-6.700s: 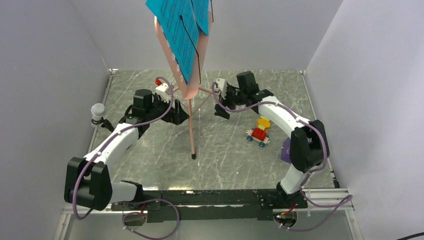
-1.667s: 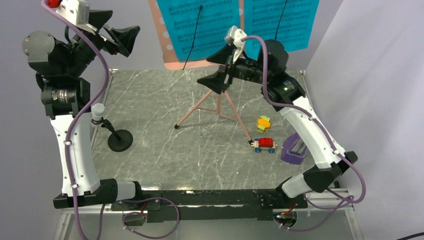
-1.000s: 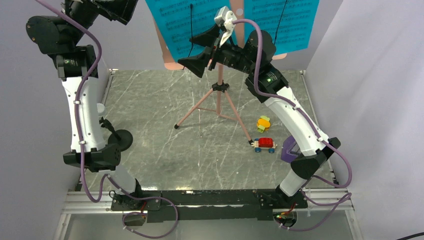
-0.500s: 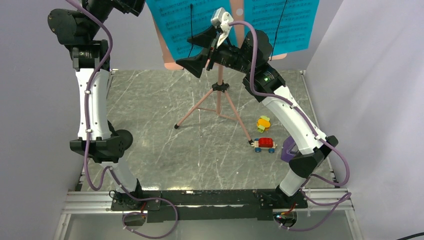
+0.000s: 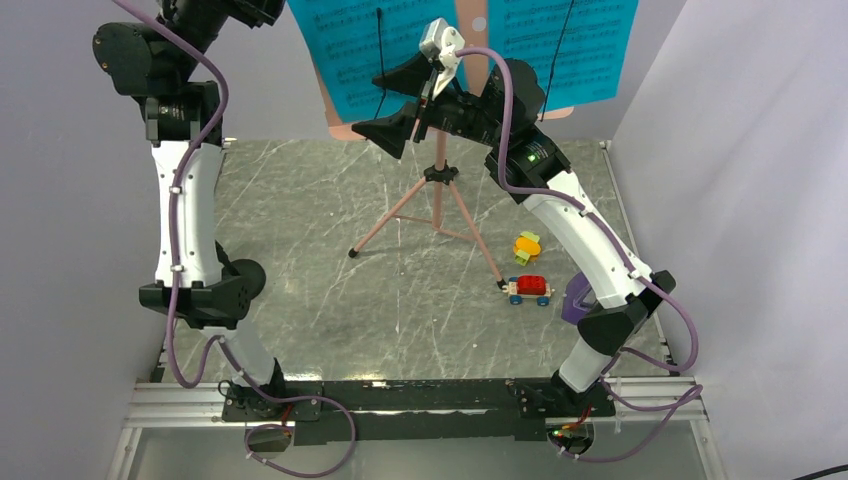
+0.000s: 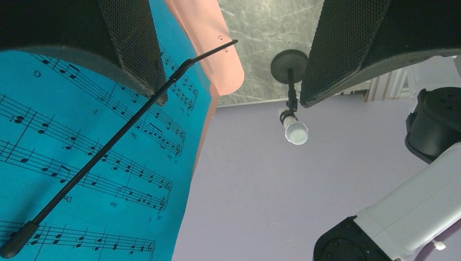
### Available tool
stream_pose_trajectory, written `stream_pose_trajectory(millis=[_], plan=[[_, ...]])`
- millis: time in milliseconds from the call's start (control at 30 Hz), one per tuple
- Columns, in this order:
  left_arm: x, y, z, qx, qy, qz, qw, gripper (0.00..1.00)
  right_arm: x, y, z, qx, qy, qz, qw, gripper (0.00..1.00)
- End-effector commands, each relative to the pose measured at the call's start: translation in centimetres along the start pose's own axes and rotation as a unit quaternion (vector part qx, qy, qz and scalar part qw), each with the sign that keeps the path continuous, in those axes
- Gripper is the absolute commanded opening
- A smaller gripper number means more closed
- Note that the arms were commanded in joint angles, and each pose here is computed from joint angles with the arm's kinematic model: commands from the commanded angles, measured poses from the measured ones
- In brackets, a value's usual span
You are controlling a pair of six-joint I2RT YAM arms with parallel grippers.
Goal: Pack up the instrument practice props
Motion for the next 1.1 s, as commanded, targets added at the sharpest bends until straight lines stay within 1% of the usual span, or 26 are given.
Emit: stream_pose_trajectory(millis=[0,67,200,233,267,300,533,600,667,733,800,867,933,1000,1067], plan=[[-3.1,5.4,0.0,-0.046,-0.016,0.048,0.998,0.58,0.7,2.0,0.1,-0.026,0.019,-0.022,0.999,0.91],[-3.3,6.3,0.0,-0.056,-0.013,0.054,0.997,0.54,0.7,1.6,0.2,-0.022,0.019,-0.019,0.999,0.91],[-3.4,7.3,0.1,-0.07,-0.006,0.068,0.995,0.34,0.6,1.3,0.2,-0.018,0.02,-0.029,0.999,0.91],[-3.3,7.4,0.1,-0.072,-0.004,0.068,0.995,0.27,0.6,1.2,0.2,-0.017,0.02,-0.029,0.999,0.91],[-3.2,7.4,0.1,-0.072,0.001,0.064,0.995,0.07,0.5,1.0,0.2,-0.016,0.02,-0.028,0.999,0.91],[-2.9,7.3,0.1,-0.072,0.009,0.056,0.996,0.01,0.5,1.0,0.3,-0.016,0.02,-0.028,0.999,0.91],[-3.1,7.2,0.1,-0.066,0.001,0.062,0.996,0.01,0.2,0.9,0.5,-0.016,0.016,-0.029,0.999,0.92],[-3.4,8.3,0.2,-0.078,0.0,0.091,0.993,0.01,0.2,0.8,0.6,-0.015,0.016,-0.03,0.999,0.92],[-3.2,10.7,0.2,-0.108,0.022,0.142,0.984,0.01,0.1,0.5,0.6,-0.012,0.015,-0.027,0.999,0.92],[-3.2,13.3,0.0,-0.138,0.044,0.212,0.967,0.01,0.1,0.4,0.6,-0.011,0.015,-0.026,0.999,0.92],[-3.3,16.0,-0.5,-0.17,0.072,0.277,0.943,0.0,0.2,0.4,0.5,-0.01,0.016,-0.025,0.999,0.92],[-3.1,19.0,-1.5,-0.206,0.121,0.34,0.91,0.0,0.2,0.4,0.5,-0.011,0.016,-0.026,0.999,0.92],[-2.9,22.0,-3.0,-0.238,0.179,0.393,0.87,0.0,0.2,0.5,0.5,-0.012,0.014,-0.027,0.999,0.92],[-2.3,23.8,-4.3,-0.244,0.232,0.438,0.833,0.01,0.1,0.8,0.4,-0.013,0.01,-0.031,0.999,0.92],[-1.3,24.5,-5.4,-0.225,0.282,0.47,0.805,0.0,-0.3,1.3,0.3,-0.015,-0.001,-0.041,0.999,0.92]])
Point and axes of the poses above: each gripper's point midway between its finger pads, its own z axis out along the fingers, its own x axis along the line the jaws close on, y = z × x, the point moved 1 cm from there along -z, back along the fingers, and after that the axes turned 1 degree about -z, right-handed, at the moved point
